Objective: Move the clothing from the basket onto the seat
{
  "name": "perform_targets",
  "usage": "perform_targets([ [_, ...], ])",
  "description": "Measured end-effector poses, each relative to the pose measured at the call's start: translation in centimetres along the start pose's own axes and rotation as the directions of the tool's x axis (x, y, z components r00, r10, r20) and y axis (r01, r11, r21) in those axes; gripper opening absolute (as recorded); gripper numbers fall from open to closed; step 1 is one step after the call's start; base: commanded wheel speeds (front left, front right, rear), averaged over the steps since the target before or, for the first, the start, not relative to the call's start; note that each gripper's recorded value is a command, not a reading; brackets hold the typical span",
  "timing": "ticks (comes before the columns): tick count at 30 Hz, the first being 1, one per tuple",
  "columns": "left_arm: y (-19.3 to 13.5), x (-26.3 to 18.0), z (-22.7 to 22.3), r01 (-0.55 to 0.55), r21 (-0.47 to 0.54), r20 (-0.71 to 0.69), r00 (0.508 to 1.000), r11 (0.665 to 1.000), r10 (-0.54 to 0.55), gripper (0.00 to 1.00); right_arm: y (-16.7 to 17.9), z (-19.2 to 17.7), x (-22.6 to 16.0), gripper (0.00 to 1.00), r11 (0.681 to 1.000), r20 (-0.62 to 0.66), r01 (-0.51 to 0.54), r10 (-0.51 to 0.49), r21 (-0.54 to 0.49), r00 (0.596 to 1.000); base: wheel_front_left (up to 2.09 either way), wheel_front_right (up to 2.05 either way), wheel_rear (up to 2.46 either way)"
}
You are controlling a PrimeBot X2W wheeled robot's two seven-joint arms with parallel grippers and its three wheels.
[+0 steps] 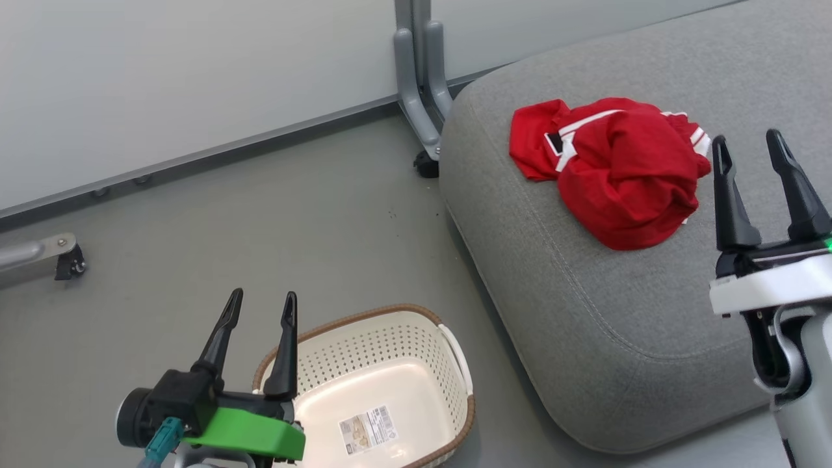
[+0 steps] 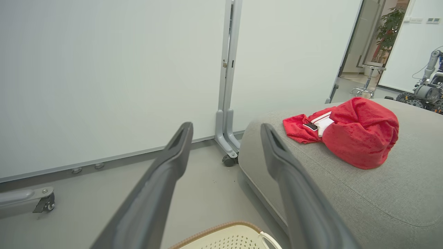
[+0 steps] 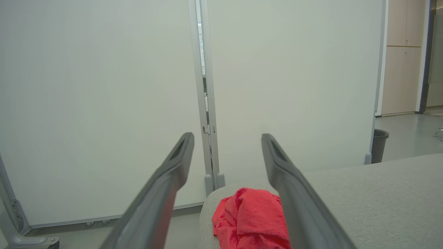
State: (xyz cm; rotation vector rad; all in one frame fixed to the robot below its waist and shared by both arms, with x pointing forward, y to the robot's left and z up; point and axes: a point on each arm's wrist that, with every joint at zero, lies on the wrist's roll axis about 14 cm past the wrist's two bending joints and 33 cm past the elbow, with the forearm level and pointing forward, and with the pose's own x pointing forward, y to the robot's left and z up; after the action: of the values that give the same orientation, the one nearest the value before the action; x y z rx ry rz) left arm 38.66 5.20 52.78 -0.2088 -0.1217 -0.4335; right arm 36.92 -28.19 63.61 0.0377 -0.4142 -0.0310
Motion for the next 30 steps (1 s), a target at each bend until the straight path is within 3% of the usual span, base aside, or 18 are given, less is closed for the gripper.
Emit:
perform_targets([
  [8, 3.6, -3.5, 1.6, -0.14, 0.028, 0.035, 0.99, 0.99, 0.139, 1.0, 5.0, -1.6, -1.7, 1.0, 0.989, -0.007, -0.051, 0.052, 0.139, 0.999, 0.0, 0.0, 0.0],
  [16, 6.7, -7.8, 1.7, -0.275, 0.029, 0.033, 0.961, 0.961, 0.274, 1.0, 10.0, -5.1, -3.7, 1.0, 0.972, -0.108, -0.132, 0.155, 0.195, 0.982, 0.0, 0.0, 0.0],
  [30, 9.0, -11.5, 0.7, -0.394, 0.046, 0.001, 0.919, 0.918, 0.394, 1.0, 13.0, -6.8, -4.8, 1.0, 0.959, -0.156, -0.168, 0.206, 0.227, 0.966, 0.0, 0.0, 0.0],
])
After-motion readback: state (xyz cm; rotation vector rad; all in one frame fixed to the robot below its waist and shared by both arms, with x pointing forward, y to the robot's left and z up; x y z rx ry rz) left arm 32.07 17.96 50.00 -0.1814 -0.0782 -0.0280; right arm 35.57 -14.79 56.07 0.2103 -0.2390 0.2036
